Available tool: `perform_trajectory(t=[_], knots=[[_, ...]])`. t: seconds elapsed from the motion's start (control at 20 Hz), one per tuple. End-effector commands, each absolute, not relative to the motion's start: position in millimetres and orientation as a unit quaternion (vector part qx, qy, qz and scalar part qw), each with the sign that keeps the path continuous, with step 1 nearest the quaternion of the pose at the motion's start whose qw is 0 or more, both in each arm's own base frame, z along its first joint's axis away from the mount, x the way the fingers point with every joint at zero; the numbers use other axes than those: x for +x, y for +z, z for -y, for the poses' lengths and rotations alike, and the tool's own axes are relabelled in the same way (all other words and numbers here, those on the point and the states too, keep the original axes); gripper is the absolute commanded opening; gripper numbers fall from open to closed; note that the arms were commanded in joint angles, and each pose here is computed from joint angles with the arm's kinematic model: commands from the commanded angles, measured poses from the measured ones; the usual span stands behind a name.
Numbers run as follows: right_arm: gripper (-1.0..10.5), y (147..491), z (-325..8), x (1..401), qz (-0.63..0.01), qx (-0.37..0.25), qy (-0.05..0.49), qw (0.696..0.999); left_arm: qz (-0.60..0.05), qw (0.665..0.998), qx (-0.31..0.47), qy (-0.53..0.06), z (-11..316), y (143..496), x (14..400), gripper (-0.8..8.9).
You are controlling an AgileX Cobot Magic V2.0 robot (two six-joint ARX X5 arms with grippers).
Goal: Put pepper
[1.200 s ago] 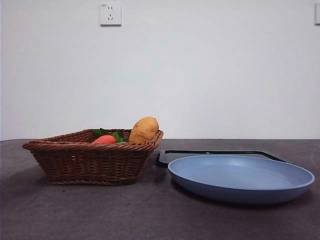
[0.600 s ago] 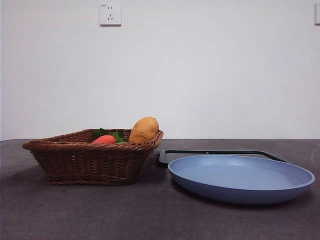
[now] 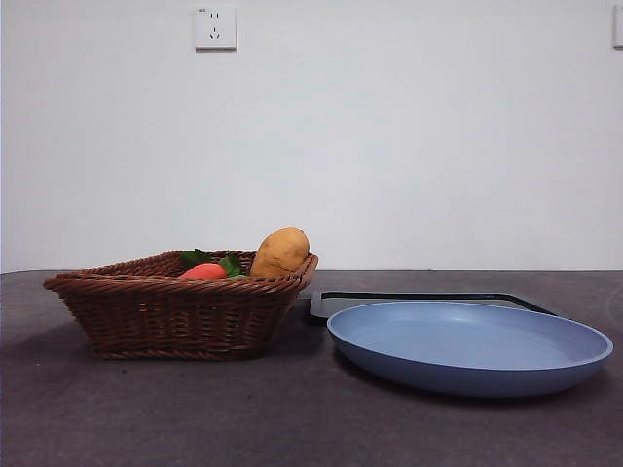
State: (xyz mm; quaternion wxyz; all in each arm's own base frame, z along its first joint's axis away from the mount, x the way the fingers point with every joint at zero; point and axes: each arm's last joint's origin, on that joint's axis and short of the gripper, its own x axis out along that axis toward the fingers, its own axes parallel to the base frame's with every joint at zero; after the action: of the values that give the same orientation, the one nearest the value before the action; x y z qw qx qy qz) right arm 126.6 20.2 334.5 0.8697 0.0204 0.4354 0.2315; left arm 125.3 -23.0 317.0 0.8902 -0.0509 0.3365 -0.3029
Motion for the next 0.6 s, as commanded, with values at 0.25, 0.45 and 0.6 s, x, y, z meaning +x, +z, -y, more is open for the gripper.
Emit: perform_trajectory(t=[0.25, 0.45, 0.6], knots=[[3.3, 330, -22, 153, -0.457, 0.034, 0.224, 0.860, -0.317, 0.895, -0.045, -0.310, 23, 324, 127, 3.76], [3.2, 311, -25, 192, -0.483, 0.043, 0.220, 0.847, -0.309, 0.898, -0.053, -0.310, 24, 326, 128, 3.76], [3.2, 289, -28, 226, -0.505, 0.048, 0.217, 0.834, -0.309, 0.897, -0.053, -0.310, 24, 326, 128, 3.76]])
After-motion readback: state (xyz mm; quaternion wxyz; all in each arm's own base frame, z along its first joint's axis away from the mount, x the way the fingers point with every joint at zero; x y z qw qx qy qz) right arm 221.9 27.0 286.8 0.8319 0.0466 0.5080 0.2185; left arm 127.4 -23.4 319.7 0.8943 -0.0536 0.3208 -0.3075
